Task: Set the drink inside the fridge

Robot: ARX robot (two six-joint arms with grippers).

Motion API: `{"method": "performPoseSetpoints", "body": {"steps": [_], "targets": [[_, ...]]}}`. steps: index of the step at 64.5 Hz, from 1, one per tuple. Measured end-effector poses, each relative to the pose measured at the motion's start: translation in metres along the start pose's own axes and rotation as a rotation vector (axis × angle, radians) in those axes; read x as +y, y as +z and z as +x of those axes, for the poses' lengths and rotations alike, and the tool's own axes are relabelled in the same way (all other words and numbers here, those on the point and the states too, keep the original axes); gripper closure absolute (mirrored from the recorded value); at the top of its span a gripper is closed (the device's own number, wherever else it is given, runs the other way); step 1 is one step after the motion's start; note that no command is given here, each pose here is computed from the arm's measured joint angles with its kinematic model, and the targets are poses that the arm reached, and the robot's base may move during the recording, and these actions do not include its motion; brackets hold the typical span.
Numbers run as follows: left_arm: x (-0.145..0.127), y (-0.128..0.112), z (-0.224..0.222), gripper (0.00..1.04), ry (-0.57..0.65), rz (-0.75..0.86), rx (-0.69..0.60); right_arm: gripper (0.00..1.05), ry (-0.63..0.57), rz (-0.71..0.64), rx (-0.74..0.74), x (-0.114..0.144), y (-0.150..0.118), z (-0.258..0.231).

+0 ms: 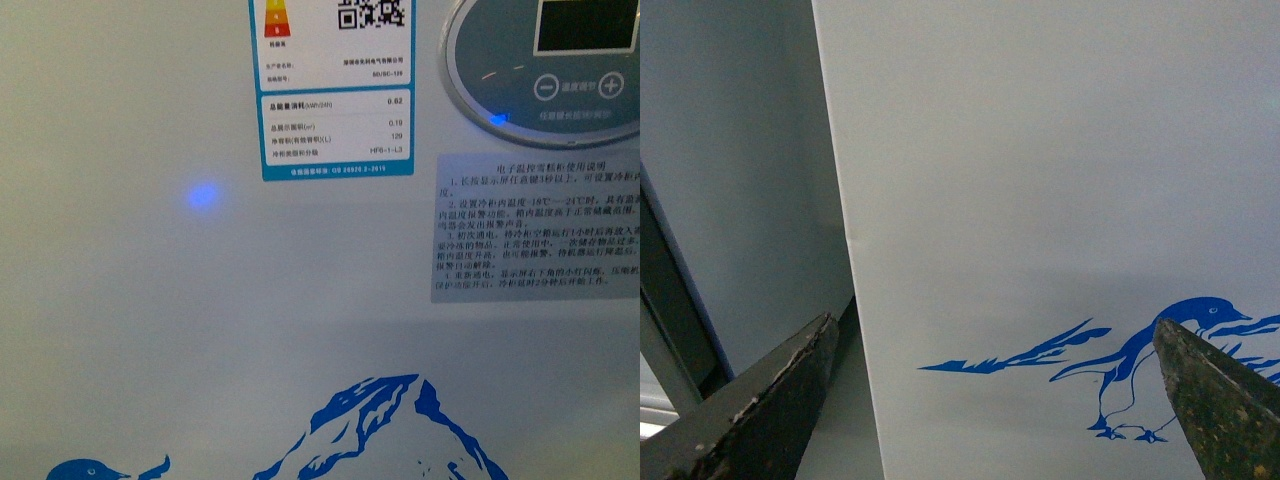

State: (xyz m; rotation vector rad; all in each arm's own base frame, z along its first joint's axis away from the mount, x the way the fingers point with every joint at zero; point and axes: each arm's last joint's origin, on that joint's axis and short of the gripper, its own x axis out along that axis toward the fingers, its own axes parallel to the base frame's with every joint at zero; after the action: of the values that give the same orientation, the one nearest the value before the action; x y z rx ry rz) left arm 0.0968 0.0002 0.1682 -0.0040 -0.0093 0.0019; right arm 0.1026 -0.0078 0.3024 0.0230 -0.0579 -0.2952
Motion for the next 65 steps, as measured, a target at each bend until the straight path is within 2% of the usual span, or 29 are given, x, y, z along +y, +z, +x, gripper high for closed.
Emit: {"method": "performPoseSetpoints", "body": {"steps": [65], "targets": [[0.0, 0.0, 0.0, 0.08, 0.0, 0.0, 0.0, 0.68, 0.0, 0.0, 0.0, 0.0, -0.0002, 0.0001]]}}
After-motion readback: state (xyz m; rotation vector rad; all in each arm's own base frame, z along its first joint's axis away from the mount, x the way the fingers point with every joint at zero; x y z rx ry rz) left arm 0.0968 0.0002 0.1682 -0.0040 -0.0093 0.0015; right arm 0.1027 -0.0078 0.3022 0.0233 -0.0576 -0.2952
